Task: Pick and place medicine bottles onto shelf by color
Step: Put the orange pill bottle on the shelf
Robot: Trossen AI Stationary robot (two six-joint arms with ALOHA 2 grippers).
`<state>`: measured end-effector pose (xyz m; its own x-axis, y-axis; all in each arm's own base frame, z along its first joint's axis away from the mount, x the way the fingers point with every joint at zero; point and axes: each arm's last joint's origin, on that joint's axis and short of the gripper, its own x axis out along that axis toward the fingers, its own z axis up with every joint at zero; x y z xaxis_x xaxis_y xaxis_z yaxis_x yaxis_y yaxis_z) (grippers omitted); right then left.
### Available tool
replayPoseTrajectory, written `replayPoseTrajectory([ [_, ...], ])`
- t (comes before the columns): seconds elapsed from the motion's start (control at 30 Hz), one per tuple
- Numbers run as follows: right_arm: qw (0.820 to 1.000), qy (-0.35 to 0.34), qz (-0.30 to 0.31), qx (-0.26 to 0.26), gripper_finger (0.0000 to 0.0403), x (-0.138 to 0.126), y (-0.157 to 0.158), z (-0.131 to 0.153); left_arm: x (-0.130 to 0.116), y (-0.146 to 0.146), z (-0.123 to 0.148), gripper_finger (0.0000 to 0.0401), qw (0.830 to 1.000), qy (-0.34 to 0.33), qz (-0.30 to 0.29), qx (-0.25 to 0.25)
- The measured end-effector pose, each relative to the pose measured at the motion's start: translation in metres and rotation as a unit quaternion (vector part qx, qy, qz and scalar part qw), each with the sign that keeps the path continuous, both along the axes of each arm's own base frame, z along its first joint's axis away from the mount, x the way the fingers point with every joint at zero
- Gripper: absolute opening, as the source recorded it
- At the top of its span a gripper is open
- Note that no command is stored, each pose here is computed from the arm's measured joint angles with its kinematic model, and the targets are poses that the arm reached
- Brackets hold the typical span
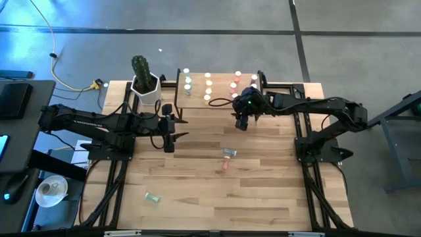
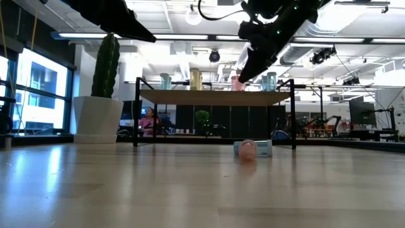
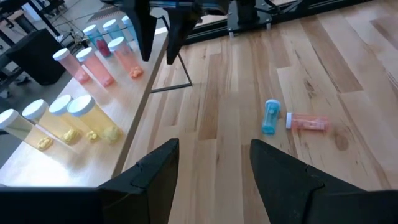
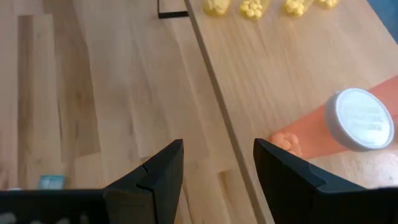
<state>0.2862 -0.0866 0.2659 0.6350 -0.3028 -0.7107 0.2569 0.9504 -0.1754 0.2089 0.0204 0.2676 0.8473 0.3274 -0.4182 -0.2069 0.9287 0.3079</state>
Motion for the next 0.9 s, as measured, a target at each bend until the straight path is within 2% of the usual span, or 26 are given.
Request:
replayPoseTrajectory([
  [0.4, 0.999, -0.012, -0.04, -0.02, 0.0186, -0.003, -0.016, 0.002, 0.0, 0.0, 0.0, 0.0188, 1.0, 0.0, 0.0, 0.0],
  [0.9, 0.998, -0.026, -0.054, -0.02, 0.0186, -0.004, -0.024, 0.004, 0.0, 0.0, 0.0, 0.0188, 1.0, 0.0, 0.0, 0.0],
])
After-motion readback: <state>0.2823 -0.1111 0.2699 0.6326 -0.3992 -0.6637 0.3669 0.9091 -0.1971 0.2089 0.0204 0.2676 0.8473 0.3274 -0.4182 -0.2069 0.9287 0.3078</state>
